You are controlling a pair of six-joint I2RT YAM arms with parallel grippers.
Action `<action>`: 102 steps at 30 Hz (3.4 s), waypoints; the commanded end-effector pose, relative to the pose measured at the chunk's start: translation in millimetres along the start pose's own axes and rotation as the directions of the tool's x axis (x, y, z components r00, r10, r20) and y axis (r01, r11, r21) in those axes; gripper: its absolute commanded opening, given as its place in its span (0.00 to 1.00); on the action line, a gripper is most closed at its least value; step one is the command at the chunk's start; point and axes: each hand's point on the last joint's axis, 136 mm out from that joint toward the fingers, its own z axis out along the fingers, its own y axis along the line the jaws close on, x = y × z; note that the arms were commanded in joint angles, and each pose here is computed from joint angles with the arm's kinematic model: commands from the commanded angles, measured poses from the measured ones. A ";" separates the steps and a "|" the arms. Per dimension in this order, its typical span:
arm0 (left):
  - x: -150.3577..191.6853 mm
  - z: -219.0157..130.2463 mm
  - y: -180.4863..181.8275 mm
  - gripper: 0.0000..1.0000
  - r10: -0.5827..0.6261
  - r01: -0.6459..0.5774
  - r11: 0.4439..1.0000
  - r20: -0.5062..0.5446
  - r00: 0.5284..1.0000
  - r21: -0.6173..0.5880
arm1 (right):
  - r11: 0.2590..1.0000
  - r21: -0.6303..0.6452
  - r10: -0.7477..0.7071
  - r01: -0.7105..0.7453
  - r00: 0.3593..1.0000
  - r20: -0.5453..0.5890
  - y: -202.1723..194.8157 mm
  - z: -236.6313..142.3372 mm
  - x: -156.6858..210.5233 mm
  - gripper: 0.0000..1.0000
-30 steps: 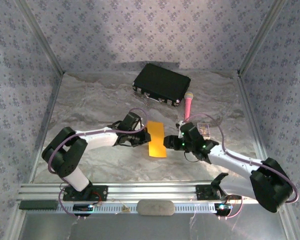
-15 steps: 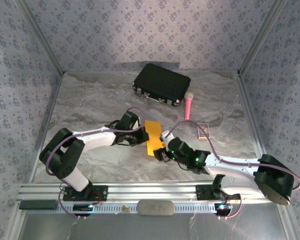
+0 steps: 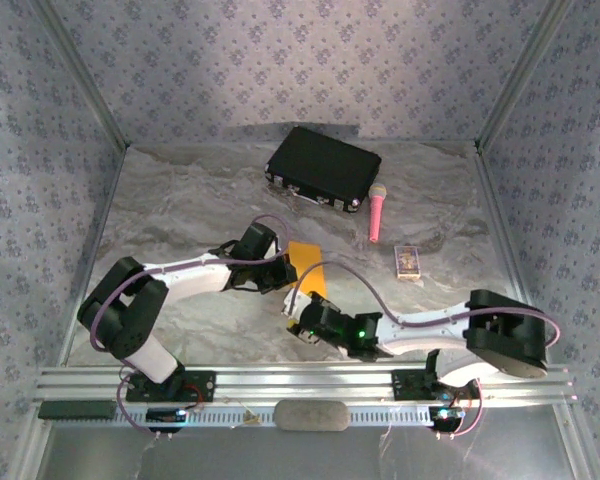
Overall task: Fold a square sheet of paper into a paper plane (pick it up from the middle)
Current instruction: Third fold the triangle at the center of the table.
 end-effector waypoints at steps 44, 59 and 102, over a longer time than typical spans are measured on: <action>-6.7 -11.9 -8.1 0.07 0.019 -0.019 1.000 0.028 0.999 -0.007 | 0.990 0.119 0.084 -0.080 0.996 -0.032 -22.5 6.3 8.0 0.03; -24.1 -62.2 -2.4 0.65 0.101 -0.078 0.988 0.177 0.979 -0.133 | 0.799 -0.343 0.460 -0.494 0.869 -0.180 -5.2 -6.6 -4.0 0.01; -31.1 42.1 33.6 0.09 0.188 -0.211 0.963 -0.144 0.972 -0.168 | 0.486 -0.391 0.663 -0.782 0.621 -0.419 -0.2 15.7 4.9 0.01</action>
